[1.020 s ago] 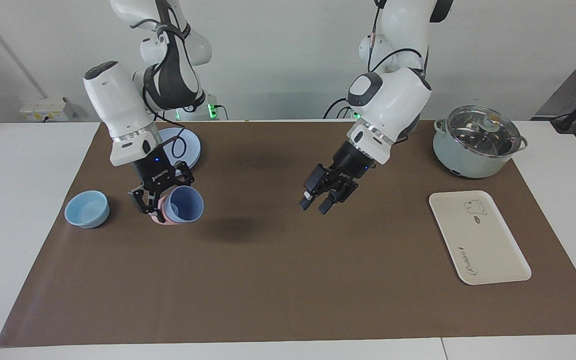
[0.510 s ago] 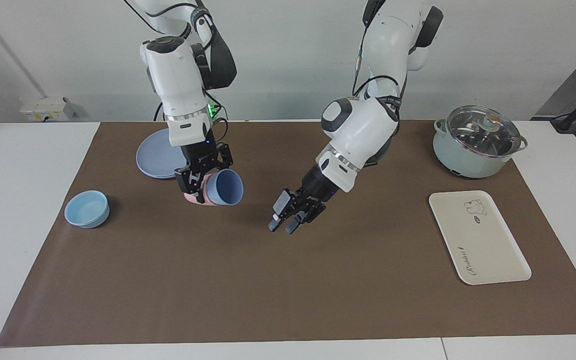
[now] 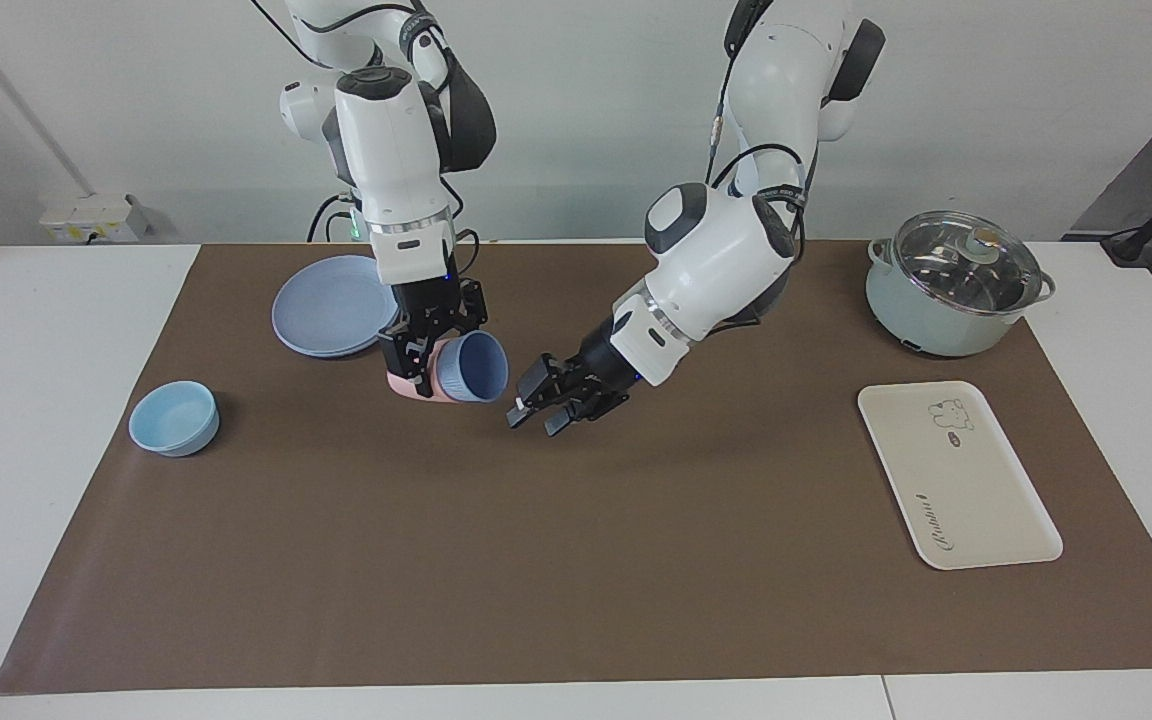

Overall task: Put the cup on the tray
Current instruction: 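Bring the cup toward the left gripper and grasp it with the left gripper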

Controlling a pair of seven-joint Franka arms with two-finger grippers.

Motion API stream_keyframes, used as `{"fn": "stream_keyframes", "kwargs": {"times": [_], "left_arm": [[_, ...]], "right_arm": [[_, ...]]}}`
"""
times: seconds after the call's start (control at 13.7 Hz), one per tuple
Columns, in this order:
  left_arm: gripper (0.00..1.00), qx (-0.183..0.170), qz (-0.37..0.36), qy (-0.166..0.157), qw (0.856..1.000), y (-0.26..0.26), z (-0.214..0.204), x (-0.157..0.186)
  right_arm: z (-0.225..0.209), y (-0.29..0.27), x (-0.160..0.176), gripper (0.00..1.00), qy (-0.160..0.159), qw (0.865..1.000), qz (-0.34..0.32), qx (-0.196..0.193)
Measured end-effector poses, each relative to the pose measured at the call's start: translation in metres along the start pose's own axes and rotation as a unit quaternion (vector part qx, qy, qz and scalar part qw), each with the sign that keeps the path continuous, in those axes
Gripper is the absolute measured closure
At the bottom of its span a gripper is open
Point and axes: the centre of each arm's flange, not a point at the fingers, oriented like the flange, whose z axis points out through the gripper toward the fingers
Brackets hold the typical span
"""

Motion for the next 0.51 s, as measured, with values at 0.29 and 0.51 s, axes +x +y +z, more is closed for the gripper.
{"fn": "stream_keyframes", "kwargs": {"times": [0.29, 0.51], "left_arm": [[0.34, 0.007, 0.019, -0.033, 0.999, 0.001, 0.006, -0.010], [0.44, 0.006, 0.025, -0.059, 0.998, 0.009, 0.014, -0.024]], "right_arm": [[0.000, 0.000, 0.000, 0.15, 0.000, 1.000, 0.000, 0.000], [0.001, 0.000, -0.001, 0.15, -0.001, 1.000, 0.000, 0.000]]}}
